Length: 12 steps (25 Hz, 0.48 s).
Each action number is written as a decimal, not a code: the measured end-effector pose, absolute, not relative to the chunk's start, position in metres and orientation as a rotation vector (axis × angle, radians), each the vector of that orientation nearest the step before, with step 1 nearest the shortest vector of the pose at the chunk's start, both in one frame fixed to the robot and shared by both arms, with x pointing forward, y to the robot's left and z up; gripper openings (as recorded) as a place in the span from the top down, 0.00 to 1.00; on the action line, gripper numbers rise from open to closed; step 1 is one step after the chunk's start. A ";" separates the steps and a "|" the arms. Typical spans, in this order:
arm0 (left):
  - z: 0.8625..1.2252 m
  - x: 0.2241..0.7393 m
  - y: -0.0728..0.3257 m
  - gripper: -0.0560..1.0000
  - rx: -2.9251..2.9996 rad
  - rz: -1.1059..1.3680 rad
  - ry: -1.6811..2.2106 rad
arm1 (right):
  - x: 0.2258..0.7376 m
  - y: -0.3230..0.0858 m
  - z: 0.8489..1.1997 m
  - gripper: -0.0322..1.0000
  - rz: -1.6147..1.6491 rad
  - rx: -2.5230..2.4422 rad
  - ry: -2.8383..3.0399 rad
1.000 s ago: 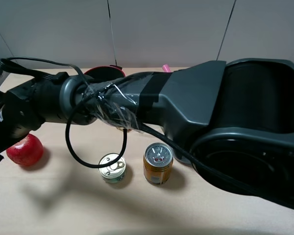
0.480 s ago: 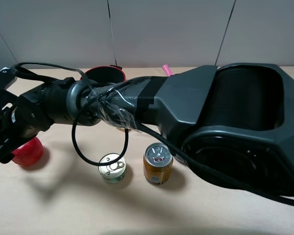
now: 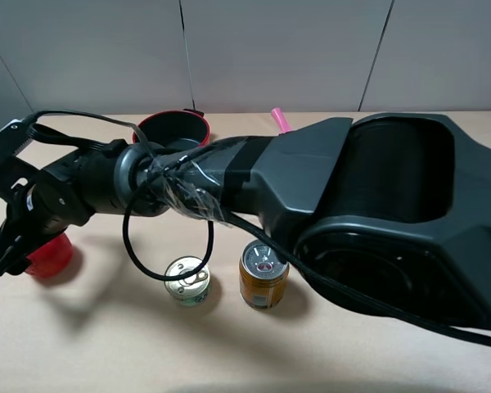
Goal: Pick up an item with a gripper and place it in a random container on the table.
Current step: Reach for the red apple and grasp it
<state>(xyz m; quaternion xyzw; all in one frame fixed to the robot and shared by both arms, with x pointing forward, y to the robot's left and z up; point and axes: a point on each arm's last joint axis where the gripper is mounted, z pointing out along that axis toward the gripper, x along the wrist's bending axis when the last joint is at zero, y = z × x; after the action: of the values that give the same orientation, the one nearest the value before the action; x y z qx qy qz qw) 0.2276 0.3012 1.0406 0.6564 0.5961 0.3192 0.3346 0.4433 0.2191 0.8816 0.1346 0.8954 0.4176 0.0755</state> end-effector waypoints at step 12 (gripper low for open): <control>1.041 0.228 0.301 0.01 1.713 0.833 1.556 | 0.443 0.218 0.858 0.30 1.205 0.435 2.720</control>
<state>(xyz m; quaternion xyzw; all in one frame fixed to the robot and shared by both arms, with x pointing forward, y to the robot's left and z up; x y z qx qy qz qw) 0.2276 0.3012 1.0406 0.6564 0.5961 0.3192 0.3346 0.4429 0.2180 0.8578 0.1445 0.9026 0.3998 0.0677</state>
